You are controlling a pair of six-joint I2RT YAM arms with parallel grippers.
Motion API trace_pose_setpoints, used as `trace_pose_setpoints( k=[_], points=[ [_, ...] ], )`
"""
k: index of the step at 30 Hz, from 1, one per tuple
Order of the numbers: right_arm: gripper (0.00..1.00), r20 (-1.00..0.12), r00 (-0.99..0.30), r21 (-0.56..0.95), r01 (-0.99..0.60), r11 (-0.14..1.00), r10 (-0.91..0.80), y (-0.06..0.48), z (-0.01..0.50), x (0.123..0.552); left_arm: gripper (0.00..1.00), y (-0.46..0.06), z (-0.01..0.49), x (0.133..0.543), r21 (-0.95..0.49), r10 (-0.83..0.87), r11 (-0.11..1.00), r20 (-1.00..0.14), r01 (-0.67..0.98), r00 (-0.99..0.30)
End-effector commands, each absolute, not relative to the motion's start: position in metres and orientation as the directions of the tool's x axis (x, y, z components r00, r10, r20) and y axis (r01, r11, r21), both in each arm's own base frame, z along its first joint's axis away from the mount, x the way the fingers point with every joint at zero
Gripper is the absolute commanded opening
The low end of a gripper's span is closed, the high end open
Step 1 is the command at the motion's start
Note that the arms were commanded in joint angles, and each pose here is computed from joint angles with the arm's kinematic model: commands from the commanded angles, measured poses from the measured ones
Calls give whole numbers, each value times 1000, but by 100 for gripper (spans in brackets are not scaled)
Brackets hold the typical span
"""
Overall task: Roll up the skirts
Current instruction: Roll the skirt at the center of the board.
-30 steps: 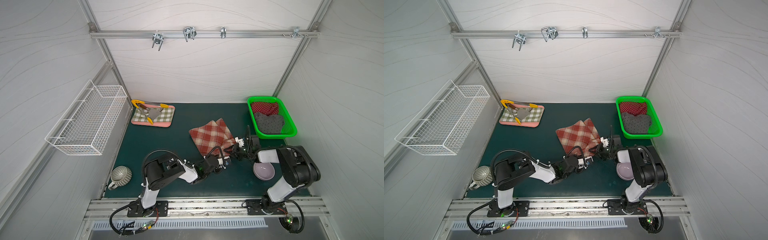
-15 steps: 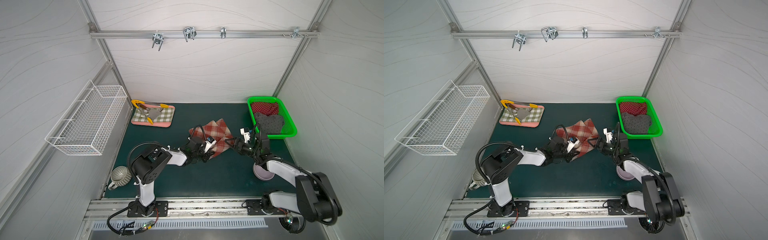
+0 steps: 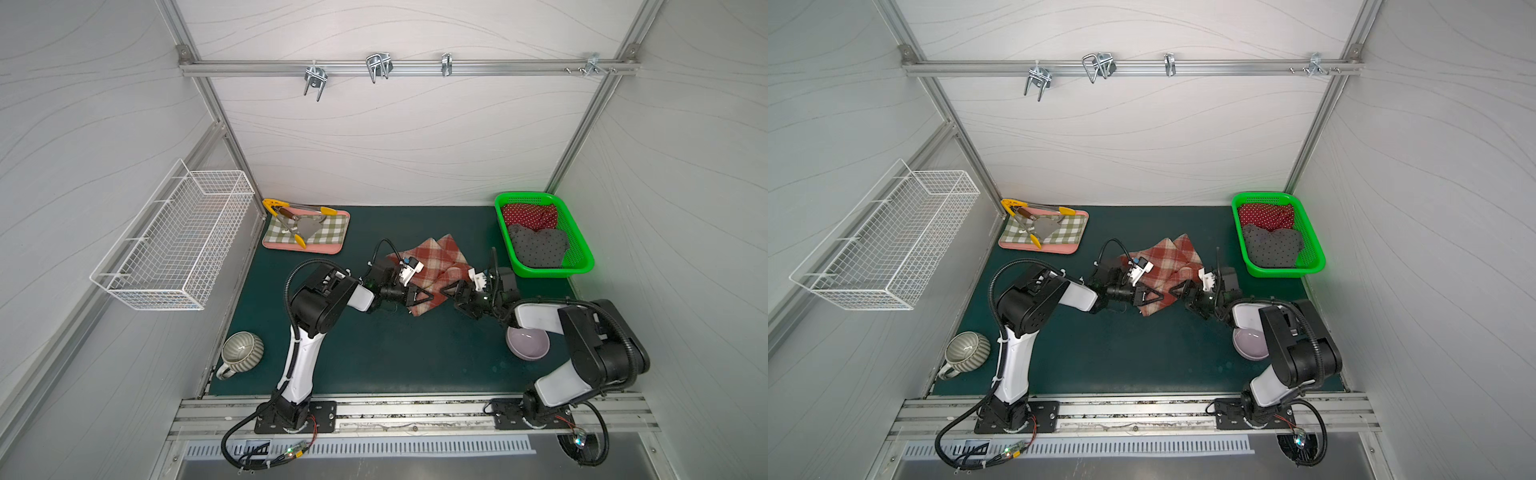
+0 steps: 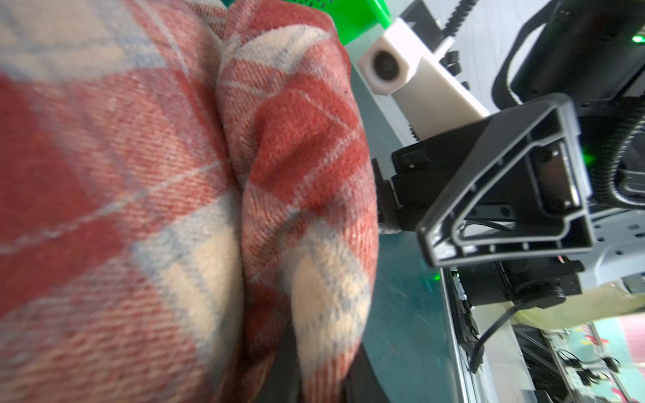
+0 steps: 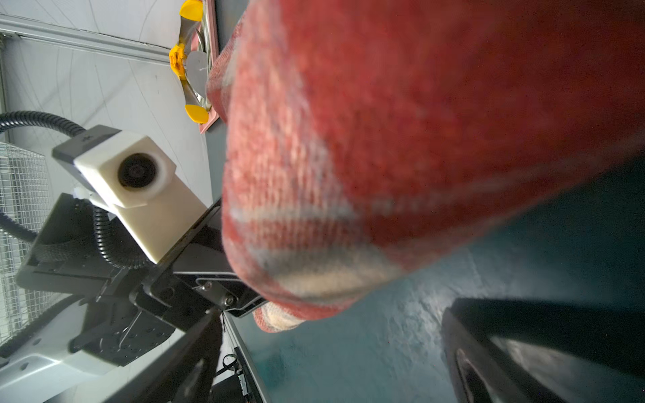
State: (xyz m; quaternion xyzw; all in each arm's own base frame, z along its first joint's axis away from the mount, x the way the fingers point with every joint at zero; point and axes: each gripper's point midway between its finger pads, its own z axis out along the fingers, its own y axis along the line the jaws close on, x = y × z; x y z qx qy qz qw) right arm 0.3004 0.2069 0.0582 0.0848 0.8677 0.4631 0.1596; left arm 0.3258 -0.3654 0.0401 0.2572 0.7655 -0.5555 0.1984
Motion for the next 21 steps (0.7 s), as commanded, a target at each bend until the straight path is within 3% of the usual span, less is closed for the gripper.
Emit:
trace_pose_setpoints(
  k=[1,5,8,10,12,16,21],
  points=[
    [97,-224,-917,837,-8,547,329,213,64,320,5,-353,-31,286,-847,250,346,-331,404,-910],
    [88,-214,-906,816,40,577,365,208,48,330,6,-352,-33,281,-852,249,332,-336,406,-908],
    [60,-187,-908,812,72,579,375,208,36,332,15,-351,-29,279,-851,251,323,-345,414,-905],
    [33,-171,-911,812,86,578,376,209,31,332,39,-351,-23,279,-841,249,321,-370,437,-895],
    [13,-161,-917,801,95,591,365,208,26,330,98,-350,-8,284,-810,237,322,-431,489,-871],
    [9,-164,-927,781,88,619,338,205,27,325,98,-340,37,302,-634,220,401,-635,662,-741],
    [9,-156,-942,772,72,631,299,202,37,319,99,-327,98,305,-39,397,551,-866,833,-303]
  ],
)
